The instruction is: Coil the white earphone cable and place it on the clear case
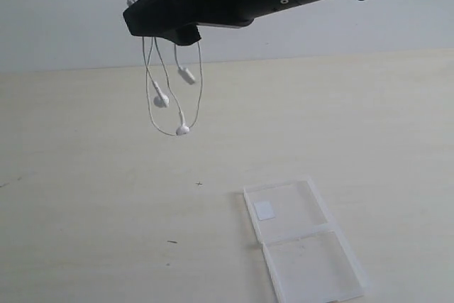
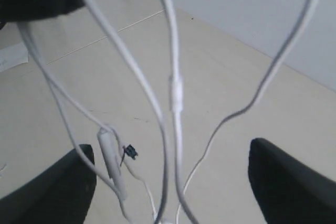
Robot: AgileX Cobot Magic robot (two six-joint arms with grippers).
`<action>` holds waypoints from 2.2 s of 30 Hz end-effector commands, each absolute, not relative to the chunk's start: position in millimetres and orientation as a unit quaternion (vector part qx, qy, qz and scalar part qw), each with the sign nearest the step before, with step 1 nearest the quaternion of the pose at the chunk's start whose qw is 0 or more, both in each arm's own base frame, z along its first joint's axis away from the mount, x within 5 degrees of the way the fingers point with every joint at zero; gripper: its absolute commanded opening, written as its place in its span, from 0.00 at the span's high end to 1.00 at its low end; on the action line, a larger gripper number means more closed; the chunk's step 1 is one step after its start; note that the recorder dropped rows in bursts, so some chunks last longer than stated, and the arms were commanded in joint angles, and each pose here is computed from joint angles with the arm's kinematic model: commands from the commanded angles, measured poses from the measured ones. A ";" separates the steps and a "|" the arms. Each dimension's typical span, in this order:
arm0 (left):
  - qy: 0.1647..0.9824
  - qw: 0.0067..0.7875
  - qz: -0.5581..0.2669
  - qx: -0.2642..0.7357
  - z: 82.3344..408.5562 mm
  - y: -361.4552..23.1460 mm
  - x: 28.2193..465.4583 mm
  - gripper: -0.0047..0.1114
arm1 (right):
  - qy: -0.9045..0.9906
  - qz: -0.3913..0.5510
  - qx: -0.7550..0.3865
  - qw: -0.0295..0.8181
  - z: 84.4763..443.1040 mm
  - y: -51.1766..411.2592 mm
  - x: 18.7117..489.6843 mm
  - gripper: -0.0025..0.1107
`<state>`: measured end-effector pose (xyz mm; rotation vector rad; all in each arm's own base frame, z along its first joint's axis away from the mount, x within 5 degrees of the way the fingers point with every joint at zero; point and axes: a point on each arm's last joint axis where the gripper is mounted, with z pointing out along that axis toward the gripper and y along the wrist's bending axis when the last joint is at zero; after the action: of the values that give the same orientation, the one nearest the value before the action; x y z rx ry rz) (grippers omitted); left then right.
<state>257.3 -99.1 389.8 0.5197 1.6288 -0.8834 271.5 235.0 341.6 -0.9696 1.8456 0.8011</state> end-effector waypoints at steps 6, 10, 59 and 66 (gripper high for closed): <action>0.666 0.569 -0.421 0.237 399.2 -103.2 248.9 0.96 | 0.735 0.316 -0.392 0.454 344.9 233.2 272.9 0.30; 0.659 0.564 -0.433 0.245 400.0 -104.8 246.3 0.96 | 0.733 0.319 -0.388 0.458 345.9 233.5 273.3 0.30; 0.760 0.574 -0.273 0.137 352.0 -78.7 263.2 0.96 | 0.744 0.158 -0.442 0.476 385.3 186.9 240.2 0.98; 0.759 0.572 -0.278 0.138 351.6 -79.5 262.5 0.96 | 0.745 0.158 -0.448 0.468 386.2 185.2 236.5 0.98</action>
<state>260.0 -85.5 353.8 0.3826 1.7671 -0.7012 239.1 190.4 382.6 -1.0931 1.8317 0.4148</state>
